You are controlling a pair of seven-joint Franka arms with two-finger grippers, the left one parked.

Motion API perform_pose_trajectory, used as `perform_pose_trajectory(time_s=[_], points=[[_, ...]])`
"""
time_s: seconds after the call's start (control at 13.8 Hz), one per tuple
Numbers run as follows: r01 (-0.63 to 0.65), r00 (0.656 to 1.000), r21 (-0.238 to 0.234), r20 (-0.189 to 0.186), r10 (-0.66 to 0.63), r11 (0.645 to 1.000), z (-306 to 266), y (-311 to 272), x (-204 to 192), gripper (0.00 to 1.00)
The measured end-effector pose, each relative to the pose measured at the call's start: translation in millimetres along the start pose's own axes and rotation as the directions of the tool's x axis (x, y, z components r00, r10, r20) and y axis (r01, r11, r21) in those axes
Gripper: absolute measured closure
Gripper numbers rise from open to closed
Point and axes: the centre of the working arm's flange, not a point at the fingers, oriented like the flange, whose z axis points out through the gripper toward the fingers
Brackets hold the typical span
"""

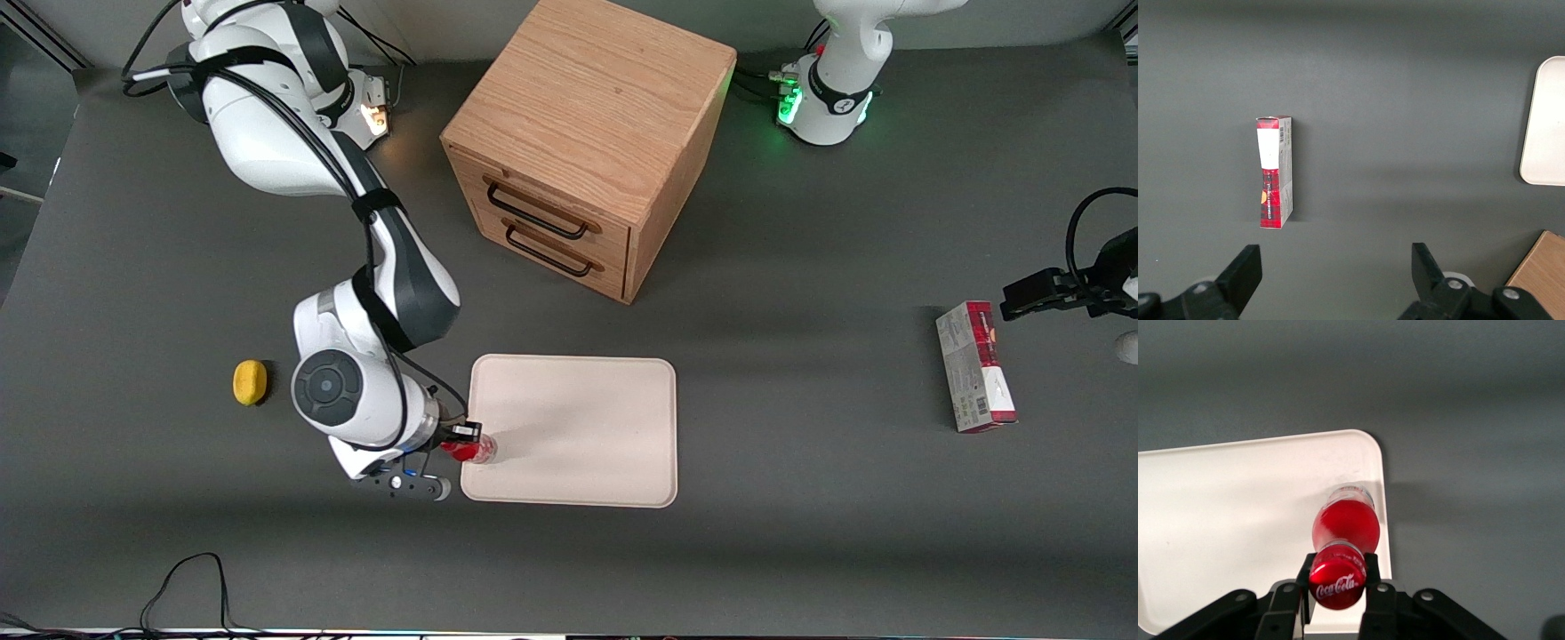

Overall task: Place coke bottle on tray
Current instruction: 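Stand the bottle upright and lower it onto the tray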

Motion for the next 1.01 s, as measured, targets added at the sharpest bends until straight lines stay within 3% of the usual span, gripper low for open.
perform_pose_trajectory(time_s=[0.58, 0.65, 0.87, 1.01], points=[[0.001, 1.0, -0.002, 0.001, -0.001, 1.0, 11.2, -5.6, -2.2, 0.69], [0.001, 1.0, -0.001, -0.003, -0.001, 1.0, 10.9, -5.9, -1.9, 0.63], [0.009, 1.0, 0.0, -0.025, -0.009, 1.0, 7.2, -8.8, -1.2, 0.31], [0.01, 1.0, -0.001, -0.026, -0.01, 1.0, 7.2, -9.3, -1.4, 0.06]])
